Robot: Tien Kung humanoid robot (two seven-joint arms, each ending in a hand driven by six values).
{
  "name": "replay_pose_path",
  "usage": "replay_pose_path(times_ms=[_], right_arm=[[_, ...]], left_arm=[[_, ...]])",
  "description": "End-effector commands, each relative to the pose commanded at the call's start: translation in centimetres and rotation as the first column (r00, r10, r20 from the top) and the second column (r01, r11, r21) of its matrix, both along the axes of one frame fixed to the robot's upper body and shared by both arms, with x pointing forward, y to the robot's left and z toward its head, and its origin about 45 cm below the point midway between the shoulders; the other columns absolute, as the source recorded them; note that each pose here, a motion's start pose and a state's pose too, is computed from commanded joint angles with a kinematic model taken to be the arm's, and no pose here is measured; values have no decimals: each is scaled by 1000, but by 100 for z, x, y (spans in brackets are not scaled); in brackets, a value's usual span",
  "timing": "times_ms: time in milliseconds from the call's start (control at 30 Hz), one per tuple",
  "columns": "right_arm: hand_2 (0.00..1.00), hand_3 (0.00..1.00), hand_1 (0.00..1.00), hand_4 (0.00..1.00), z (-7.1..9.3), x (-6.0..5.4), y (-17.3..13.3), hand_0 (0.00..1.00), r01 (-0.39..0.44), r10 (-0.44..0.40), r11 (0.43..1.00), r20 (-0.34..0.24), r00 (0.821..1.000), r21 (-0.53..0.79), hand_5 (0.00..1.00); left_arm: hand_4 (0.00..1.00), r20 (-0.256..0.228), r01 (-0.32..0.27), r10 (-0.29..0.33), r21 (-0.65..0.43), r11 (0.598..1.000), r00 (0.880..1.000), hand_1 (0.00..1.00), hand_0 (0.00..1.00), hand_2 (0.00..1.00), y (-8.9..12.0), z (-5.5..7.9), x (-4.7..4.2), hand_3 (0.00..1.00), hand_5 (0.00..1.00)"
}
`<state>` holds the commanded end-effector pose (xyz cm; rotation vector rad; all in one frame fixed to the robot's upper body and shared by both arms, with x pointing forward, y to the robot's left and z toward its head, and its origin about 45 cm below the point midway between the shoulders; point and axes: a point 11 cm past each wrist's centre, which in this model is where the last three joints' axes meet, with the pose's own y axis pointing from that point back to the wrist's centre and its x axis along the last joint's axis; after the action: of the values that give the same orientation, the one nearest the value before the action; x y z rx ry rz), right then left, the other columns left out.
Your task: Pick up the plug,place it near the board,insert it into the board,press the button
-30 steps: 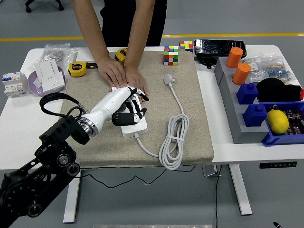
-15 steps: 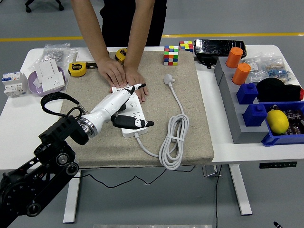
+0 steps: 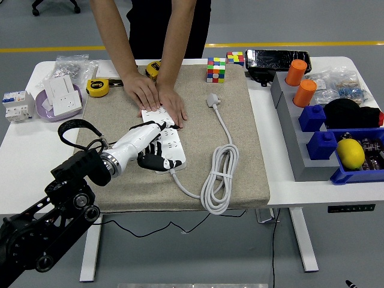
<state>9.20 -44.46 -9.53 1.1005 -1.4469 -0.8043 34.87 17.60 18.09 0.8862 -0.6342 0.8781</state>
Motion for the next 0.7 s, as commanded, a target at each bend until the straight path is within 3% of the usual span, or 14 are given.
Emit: replay_pose_path(times_ms=[267, 300, 700], right_arm=[[740, 773, 754, 998, -4, -15, 3, 844, -1, 1, 1000, -3, 1000, 1, 900], [740, 773, 754, 998, -4, -17, 2, 844, -2, 2, 1000, -4, 1000, 0, 899], [740, 773, 754, 998, 0, -7, -3, 844, 0, 0, 1000, -1, 1000, -1, 899]], left_arm=[[487, -66, -11, 14, 49, 999, 998, 46, 171, 149, 66, -210, -7, 772, 40], [480, -68, -13, 16, 52, 999, 998, 45, 171, 149, 72, -223, -5, 757, 2], [474, -76, -18, 23, 61, 998, 997, 46, 171, 150, 84, -269, 5, 769, 2]])
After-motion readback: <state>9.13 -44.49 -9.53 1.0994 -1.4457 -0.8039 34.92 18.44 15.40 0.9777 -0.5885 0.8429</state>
